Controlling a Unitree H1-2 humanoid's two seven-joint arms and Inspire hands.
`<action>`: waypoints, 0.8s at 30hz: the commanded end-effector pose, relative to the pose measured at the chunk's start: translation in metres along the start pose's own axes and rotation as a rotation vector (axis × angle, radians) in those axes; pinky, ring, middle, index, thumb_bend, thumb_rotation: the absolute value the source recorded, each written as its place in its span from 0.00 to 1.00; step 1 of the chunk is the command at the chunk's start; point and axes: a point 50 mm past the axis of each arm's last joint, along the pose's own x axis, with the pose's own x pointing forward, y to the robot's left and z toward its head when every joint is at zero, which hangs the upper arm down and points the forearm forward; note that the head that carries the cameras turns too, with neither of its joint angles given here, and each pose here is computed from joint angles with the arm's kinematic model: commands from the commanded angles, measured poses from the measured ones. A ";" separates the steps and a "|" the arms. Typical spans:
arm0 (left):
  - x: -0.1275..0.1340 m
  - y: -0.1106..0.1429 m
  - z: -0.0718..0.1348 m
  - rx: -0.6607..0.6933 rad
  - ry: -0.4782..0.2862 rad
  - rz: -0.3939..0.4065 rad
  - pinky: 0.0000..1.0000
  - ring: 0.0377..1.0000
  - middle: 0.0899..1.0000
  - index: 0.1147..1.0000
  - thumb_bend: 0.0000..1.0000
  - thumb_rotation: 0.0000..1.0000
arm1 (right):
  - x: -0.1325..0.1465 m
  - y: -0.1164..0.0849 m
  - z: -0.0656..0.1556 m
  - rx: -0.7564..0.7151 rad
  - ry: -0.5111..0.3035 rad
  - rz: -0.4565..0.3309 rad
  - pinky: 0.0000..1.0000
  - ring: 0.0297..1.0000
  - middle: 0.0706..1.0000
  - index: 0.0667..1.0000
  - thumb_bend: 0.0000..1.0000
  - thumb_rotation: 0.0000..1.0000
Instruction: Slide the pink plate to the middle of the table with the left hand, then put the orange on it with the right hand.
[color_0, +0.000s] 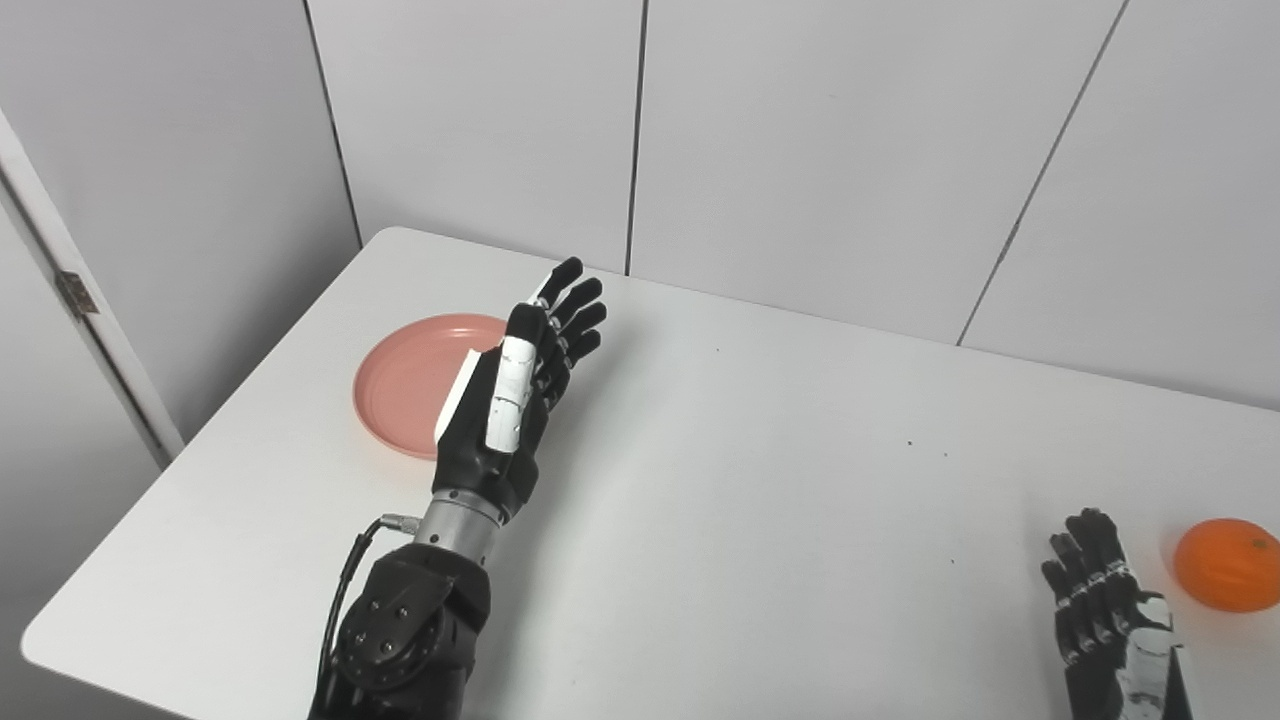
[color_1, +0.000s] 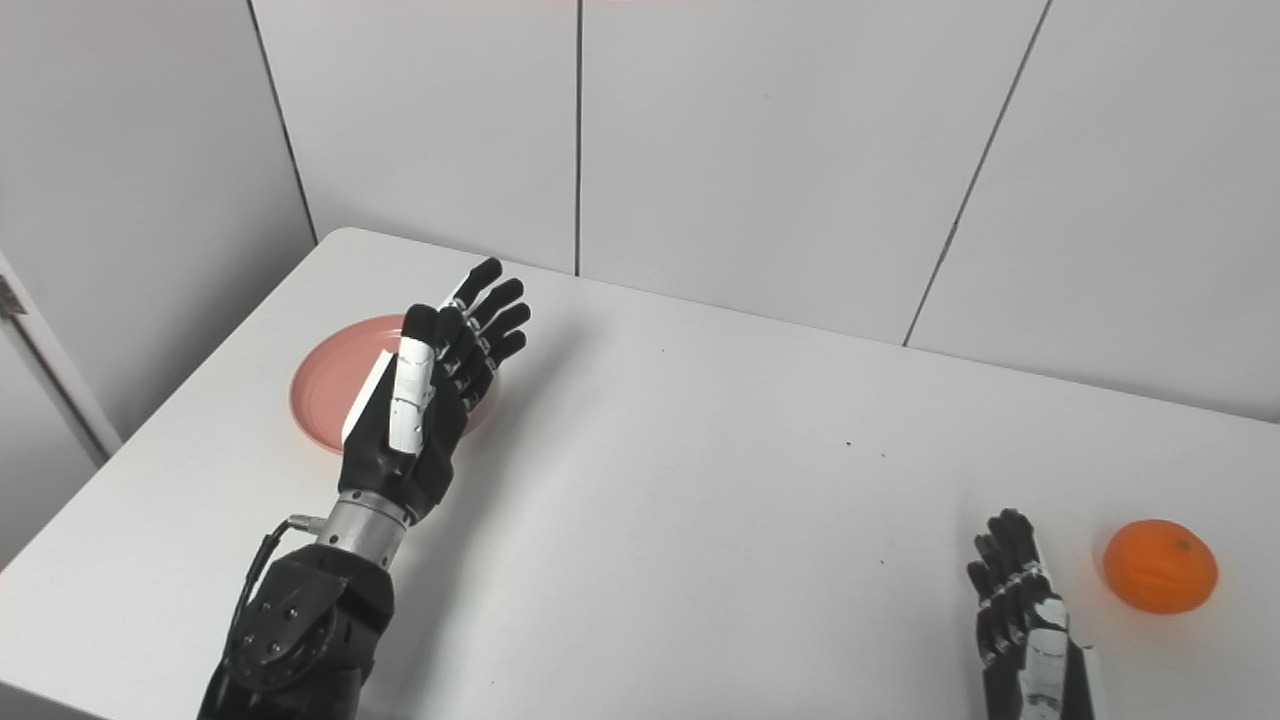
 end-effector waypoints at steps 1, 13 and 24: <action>0.014 0.007 0.014 -0.007 -0.027 -0.035 0.92 0.92 0.91 0.89 0.95 0.97 | -0.024 -0.001 -0.039 0.032 0.116 -0.032 1.00 0.97 0.95 0.93 0.82 1.00; 0.060 0.074 0.048 0.093 -0.120 -0.004 0.78 0.81 0.83 0.84 1.00 0.92 | -0.025 0.000 -0.042 0.032 0.116 -0.028 1.00 0.97 0.96 0.94 0.81 1.00; 0.091 0.128 0.081 0.183 -0.147 0.045 0.83 0.81 0.82 0.82 1.00 0.91 | -0.025 0.001 -0.042 0.033 0.121 -0.026 1.00 0.97 0.95 0.93 0.80 1.00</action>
